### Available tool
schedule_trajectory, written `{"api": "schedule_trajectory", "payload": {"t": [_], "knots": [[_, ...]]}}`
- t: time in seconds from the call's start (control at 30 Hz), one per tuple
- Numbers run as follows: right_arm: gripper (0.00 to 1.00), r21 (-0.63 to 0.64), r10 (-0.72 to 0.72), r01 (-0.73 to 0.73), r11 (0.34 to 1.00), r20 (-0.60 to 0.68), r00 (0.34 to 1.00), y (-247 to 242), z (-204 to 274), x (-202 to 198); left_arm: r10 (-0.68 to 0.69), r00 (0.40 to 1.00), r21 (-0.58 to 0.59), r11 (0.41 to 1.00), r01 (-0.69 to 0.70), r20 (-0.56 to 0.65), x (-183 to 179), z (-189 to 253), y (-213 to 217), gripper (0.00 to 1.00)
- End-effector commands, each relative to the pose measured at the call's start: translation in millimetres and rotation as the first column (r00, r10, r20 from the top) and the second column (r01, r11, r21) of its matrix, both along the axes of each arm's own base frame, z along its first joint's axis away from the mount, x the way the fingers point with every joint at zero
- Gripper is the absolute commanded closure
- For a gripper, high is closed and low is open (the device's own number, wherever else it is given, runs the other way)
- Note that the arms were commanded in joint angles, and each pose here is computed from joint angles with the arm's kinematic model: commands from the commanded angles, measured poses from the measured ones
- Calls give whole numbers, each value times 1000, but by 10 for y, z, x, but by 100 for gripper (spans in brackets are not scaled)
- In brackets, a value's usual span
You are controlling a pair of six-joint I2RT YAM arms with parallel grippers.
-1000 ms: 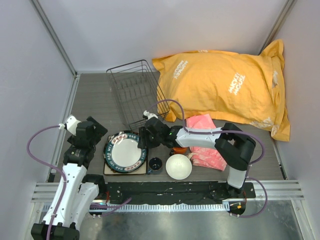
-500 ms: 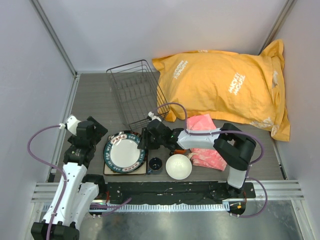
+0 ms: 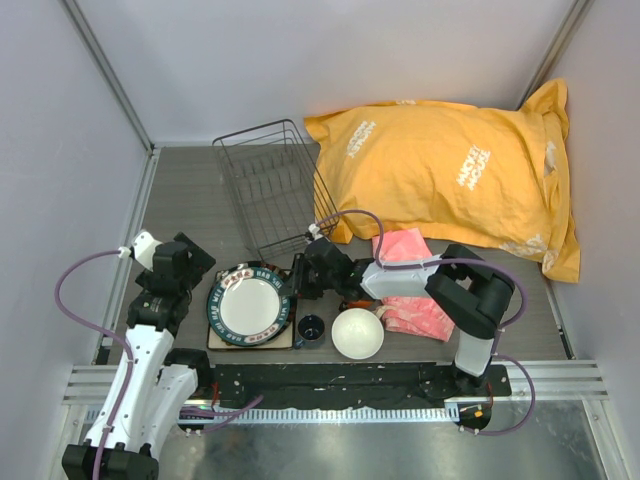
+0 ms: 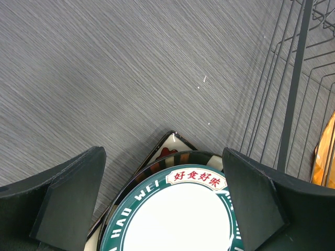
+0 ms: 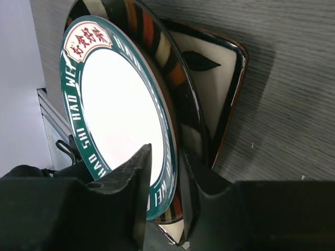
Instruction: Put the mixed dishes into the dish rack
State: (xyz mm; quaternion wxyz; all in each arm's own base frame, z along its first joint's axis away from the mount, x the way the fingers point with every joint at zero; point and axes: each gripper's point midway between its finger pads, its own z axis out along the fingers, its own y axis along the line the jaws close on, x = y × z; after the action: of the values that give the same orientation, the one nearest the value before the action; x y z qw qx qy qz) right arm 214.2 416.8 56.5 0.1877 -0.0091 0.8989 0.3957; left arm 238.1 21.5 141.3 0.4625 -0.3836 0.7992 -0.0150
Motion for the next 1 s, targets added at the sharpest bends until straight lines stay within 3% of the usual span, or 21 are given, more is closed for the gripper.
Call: {"api": "schedule_trajectory", "payload": {"t": [0.0,0.1,0.3,0.7,0.97], "knots": [[71,-90,-31,28,996,-37,999,-235,-240,-23,-1,1000,-6,1000,1,13,18,14,-2,2],[76,-90,-33,29,995,-36,999,-250,-242,-11,1,1000,-6,1000,-1,13,12,12,2,2],[99,-77,-21,19,997,-16,1000,-245,-165,5,0,1000,-7,1000,0,11,2,4,-2,2],[99,-44,-9,16,999,163,987,-260,575,177,-28,999,-43,999,30,26,12,-34,-83,2],[99,-40,91,-85,996,176,980,-290,702,11,-48,999,-62,997,50,25,17,-72,-133,3]]}}
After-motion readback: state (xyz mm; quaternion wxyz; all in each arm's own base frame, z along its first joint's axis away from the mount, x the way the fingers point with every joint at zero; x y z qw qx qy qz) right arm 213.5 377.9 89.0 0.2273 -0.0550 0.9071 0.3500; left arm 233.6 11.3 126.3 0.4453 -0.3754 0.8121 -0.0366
